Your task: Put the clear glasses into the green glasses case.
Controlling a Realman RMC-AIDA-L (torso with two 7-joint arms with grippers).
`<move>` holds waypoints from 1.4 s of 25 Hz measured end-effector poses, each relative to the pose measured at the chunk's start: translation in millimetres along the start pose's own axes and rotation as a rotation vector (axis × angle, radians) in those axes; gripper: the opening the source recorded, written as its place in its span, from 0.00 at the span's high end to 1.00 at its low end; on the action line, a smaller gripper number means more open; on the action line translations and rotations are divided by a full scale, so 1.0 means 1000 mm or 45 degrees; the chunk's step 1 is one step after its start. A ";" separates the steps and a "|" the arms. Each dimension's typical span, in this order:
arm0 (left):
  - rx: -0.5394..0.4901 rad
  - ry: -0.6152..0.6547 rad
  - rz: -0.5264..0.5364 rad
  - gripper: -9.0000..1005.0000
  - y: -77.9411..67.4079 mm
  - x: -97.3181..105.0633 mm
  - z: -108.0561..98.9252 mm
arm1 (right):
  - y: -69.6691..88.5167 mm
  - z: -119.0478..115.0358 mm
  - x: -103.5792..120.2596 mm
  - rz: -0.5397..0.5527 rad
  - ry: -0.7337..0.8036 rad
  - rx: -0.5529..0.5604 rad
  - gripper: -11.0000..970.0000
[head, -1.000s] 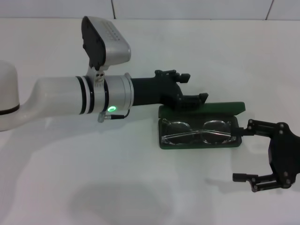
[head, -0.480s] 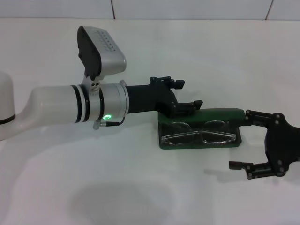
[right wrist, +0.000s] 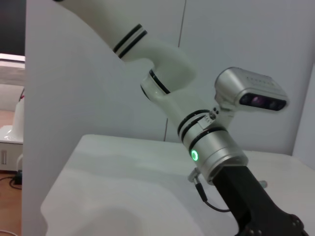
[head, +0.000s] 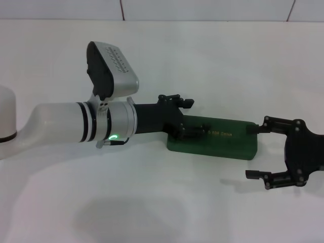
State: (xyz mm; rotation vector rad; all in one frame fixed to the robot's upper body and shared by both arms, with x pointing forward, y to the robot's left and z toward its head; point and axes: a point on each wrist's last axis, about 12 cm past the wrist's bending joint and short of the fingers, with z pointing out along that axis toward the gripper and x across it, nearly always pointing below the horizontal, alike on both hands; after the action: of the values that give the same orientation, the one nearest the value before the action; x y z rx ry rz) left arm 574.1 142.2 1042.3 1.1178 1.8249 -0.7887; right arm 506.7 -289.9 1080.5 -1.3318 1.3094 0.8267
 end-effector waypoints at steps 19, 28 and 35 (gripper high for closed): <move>-0.096 -0.852 0.086 0.21 -0.011 0.004 -0.108 | -0.019 0.004 -0.021 -0.068 -0.156 0.089 0.12; 0.003 -0.697 0.097 0.21 -0.039 0.053 -0.134 | -0.030 0.034 -0.035 -0.101 -0.163 -0.116 0.12; 0.022 -0.680 0.128 0.21 -0.046 0.057 -0.130 | -0.031 0.035 -0.036 -0.116 -0.153 -0.128 0.12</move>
State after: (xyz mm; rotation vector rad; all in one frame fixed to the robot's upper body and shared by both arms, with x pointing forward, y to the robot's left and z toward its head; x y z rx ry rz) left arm 475.7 253.4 1054.8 0.8924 1.3082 -0.9381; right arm 537.4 -252.1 1114.0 -1.3880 1.1186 0.9049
